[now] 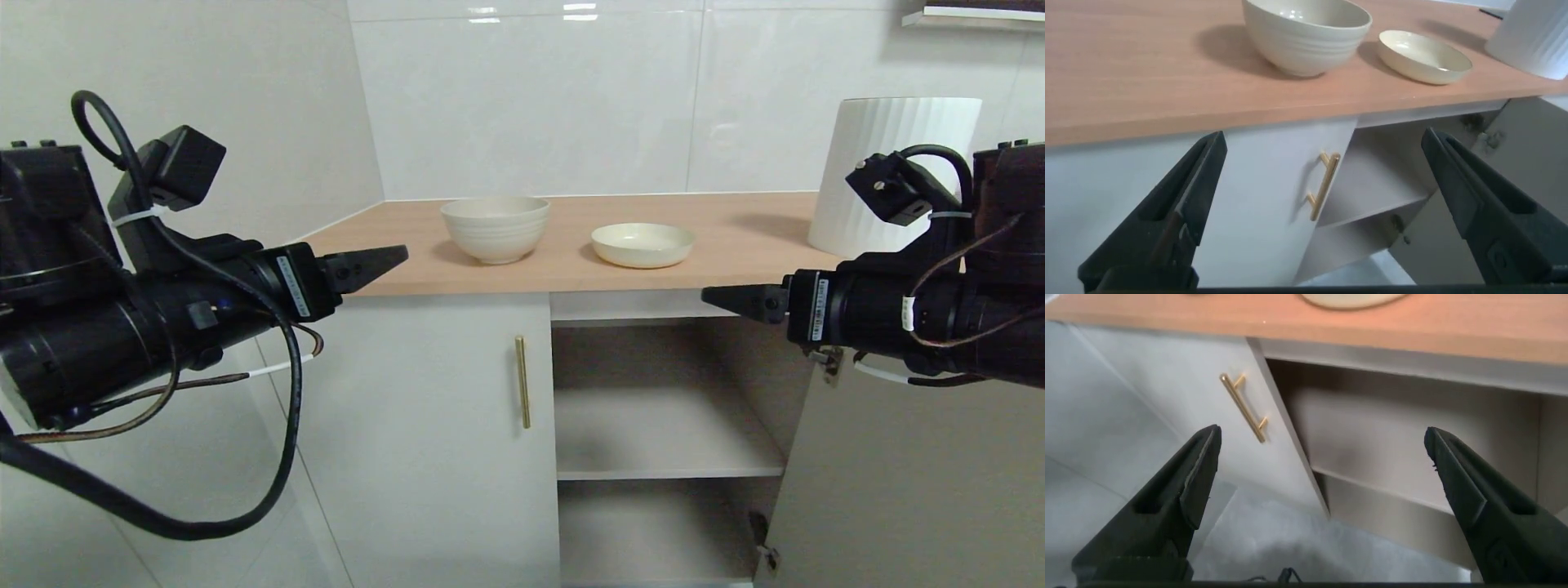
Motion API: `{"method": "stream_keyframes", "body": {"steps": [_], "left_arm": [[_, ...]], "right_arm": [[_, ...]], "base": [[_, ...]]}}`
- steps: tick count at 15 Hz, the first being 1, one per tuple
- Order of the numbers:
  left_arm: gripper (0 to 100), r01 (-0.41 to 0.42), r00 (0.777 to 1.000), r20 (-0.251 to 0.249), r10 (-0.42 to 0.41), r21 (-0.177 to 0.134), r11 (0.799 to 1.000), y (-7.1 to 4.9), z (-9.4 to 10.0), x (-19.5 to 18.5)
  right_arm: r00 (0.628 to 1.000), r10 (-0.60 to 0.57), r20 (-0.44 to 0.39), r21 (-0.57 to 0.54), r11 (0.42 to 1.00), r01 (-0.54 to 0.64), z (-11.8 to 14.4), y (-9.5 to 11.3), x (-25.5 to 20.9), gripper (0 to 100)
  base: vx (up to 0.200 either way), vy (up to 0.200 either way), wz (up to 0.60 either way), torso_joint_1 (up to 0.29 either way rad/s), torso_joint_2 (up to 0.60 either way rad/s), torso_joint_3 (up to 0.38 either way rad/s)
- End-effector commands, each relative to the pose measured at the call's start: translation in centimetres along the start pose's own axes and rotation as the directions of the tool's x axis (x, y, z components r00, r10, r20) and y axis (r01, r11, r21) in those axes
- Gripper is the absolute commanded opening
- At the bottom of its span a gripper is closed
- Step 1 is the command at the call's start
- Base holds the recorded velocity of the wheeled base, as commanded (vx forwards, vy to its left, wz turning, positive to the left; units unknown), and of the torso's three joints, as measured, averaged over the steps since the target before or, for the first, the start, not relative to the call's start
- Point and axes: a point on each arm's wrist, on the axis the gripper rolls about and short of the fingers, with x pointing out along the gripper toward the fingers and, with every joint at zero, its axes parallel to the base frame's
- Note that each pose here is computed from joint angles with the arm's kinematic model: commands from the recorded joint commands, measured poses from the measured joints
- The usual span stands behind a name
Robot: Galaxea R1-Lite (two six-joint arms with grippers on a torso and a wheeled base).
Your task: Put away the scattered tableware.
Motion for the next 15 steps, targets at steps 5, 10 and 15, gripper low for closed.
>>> {"method": "stream_keyframes", "body": {"steps": [5, 10, 15], "left_arm": [[100, 0.001, 1.0, -0.025, -0.001, -0.004, 1.0, 0.0, -0.4, 1.0], [100, -0.009, 0.999, -0.048, 0.008, -0.006, 1.0, 0.2, -0.8, 2.1], [100, -0.037, 0.991, -0.13, 0.034, -0.017, 0.999, 0.4, -0.8, 2.8]], "right_arm": [[1.0, 0.0, -0.006, -0.006, 1.0, 0.0, -0.2, 0.0, 0.2, 100], [1.0, -0.002, -0.013, -0.006, 1.0, 0.002, -0.4, -0.1, 0.8, 100], [1.0, -0.006, -0.017, -0.005, 1.0, 0.006, -0.6, -0.2, 1.6, 100]], "base": [[0.0, 0.0, 0.0, 0.092, -0.33, -0.262], [0.0, 0.0, 0.0, 0.172, -0.49, -0.29], [0.0, 0.0, 0.0, 0.194, -0.47, -0.278]]}}
